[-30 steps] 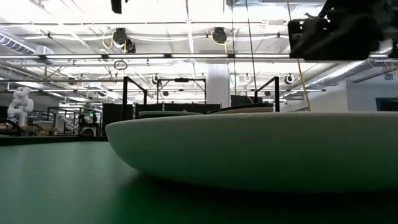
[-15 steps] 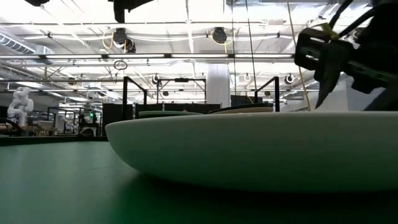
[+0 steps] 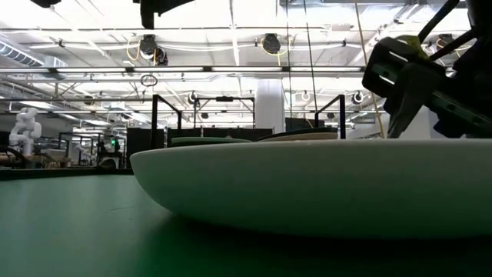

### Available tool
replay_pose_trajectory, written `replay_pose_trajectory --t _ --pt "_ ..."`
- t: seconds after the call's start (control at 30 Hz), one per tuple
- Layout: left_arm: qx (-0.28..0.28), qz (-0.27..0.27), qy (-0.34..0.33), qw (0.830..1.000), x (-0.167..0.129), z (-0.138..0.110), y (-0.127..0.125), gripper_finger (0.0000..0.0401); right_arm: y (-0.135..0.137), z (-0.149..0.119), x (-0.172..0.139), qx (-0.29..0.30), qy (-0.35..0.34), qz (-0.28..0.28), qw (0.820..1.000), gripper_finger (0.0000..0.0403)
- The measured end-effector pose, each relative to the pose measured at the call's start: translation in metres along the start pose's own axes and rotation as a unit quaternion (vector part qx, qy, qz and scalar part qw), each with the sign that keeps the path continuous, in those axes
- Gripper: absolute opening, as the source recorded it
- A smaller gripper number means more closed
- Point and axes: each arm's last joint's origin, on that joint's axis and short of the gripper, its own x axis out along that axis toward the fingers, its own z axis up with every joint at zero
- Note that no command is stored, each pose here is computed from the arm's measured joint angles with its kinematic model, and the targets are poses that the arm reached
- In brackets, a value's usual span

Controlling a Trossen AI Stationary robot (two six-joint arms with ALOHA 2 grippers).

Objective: Place and stack plates onto a shelf
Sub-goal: Stack the white plate on top of the light green plate on the shelf

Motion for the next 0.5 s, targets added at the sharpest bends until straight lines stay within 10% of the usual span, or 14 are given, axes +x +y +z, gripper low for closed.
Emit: replay_pose_trajectory --t 0.5 --pt "-0.010 0.000 0.000 1.000 0.000 0.000 0.000 0.0172 0.002 0.003 0.011 -0.006 -0.022 0.001 1.000 0.0020"
